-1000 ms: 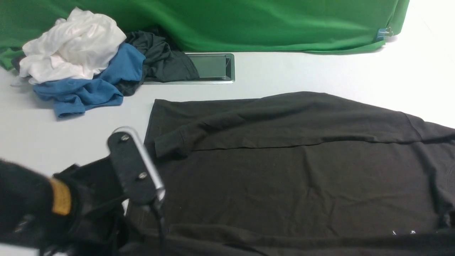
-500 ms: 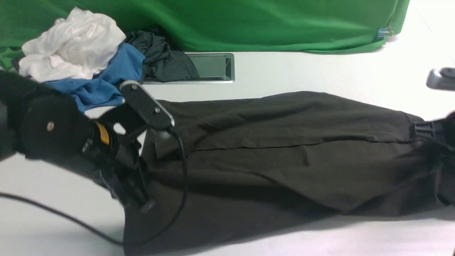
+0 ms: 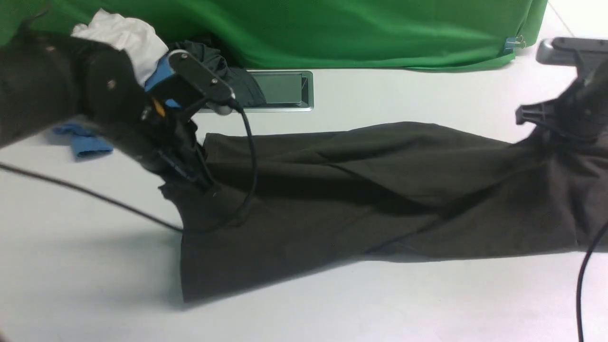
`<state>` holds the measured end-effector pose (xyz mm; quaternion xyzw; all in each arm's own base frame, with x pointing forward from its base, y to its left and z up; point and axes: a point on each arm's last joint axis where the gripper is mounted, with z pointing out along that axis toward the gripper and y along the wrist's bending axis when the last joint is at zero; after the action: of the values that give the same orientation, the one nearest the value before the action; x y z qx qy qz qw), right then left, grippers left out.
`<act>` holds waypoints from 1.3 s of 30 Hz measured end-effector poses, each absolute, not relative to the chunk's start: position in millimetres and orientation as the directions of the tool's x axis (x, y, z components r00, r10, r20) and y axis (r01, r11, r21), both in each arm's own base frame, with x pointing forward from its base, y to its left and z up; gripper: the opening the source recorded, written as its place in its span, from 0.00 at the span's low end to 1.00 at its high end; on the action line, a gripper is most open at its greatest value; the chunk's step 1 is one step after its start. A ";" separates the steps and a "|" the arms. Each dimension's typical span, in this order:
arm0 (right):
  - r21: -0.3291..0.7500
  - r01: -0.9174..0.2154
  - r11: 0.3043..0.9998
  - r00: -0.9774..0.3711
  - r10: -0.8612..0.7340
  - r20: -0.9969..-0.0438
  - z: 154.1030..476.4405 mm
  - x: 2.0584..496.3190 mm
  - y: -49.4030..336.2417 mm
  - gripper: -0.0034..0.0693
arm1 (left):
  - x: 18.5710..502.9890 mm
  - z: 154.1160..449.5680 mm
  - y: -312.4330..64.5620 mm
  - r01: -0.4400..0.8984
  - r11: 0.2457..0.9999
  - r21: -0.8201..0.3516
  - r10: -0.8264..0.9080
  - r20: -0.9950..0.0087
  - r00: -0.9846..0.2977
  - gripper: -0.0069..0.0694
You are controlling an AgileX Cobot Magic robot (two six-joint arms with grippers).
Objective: Fold a long-sleeved shirt on a white desktop.
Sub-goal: 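Fold the black garment in half by bringing its near edge over to the far edge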
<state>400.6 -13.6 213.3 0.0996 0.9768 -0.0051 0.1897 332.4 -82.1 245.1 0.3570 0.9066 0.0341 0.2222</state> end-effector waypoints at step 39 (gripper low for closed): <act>0.052 -0.365 0.930 -0.883 -0.327 -0.337 152.0 348.5 115.6 0.09 | 364.0 258.2 -99.2 0.612 0.772 0.172 0.601 -0.513 -0.613 0.11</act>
<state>348.5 115.6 152.0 -0.1786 0.9686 0.0572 0.1632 364.0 -99.2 258.2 0.3378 0.8981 -0.0099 0.2816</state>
